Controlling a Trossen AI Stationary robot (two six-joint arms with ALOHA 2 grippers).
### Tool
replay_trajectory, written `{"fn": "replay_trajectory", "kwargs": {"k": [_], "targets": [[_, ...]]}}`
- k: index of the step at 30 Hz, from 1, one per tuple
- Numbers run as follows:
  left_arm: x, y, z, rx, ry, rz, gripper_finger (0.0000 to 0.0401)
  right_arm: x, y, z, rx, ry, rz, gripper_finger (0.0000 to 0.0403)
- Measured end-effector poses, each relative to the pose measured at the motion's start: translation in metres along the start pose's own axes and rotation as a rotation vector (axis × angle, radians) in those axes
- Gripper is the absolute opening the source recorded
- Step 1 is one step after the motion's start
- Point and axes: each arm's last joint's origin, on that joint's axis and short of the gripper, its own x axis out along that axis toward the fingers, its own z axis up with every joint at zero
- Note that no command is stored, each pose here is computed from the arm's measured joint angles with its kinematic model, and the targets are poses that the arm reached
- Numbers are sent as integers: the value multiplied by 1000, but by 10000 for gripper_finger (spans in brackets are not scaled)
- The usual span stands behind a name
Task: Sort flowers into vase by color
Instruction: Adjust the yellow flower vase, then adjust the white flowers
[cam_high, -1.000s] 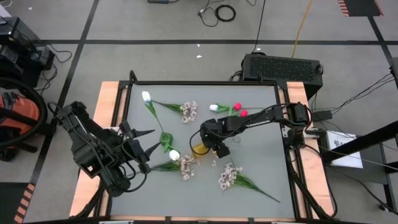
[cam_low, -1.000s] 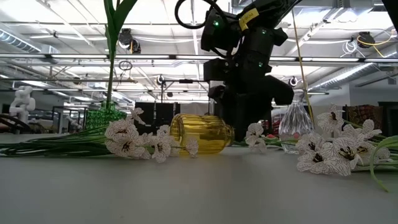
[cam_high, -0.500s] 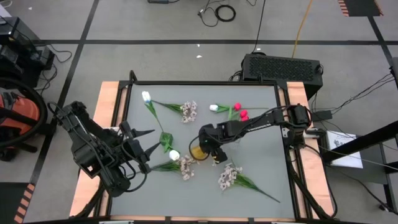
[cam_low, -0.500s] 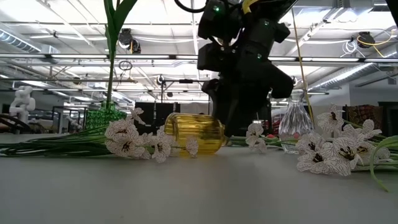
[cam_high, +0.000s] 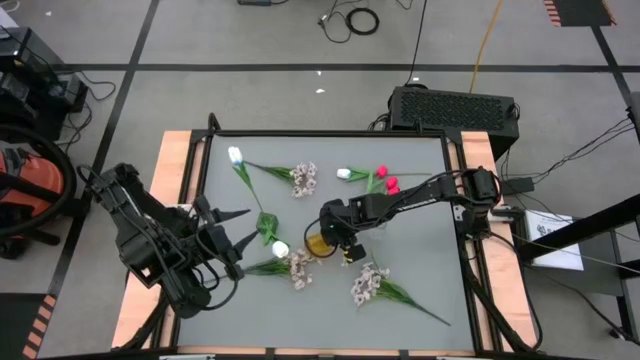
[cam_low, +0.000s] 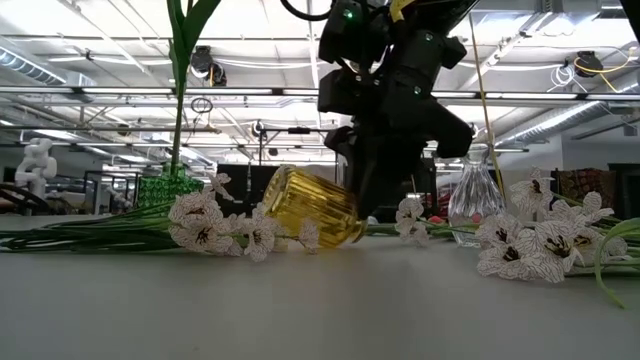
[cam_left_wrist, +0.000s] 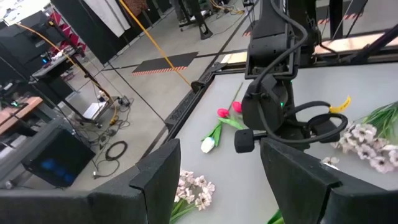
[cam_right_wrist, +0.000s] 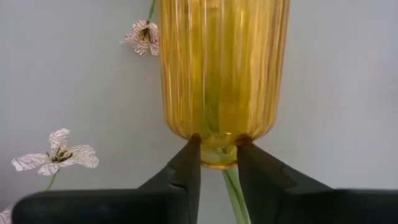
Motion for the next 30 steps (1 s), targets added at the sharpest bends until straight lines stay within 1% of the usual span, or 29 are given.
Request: {"fn": "replay_trajectory", "kwargs": {"k": [5, 13, 17, 23, 27, 30], "targets": [[6, -19, -5, 51, 13, 15, 228, 0, 0, -1, 0, 9, 4, 79], [20, -59, -15, 109, 21, 36, 228, -5, 2, -4, 17, 53, 19, 82], [26, -73, -21, 139, 31, 45, 228, -14, 0, 3, 26, 68, 19, 106], [36, -77, -15, 116, 65, 11, 228, -24, -3, 13, 44, 54, 13, 155], [38, -80, -10, 105, 65, -23, 228, -30, -2, 11, 87, 114, 30, 178], [36, -85, -6, 99, 41, -53, 228, -40, 0, 8, 155, 146, 38, 185]]}}
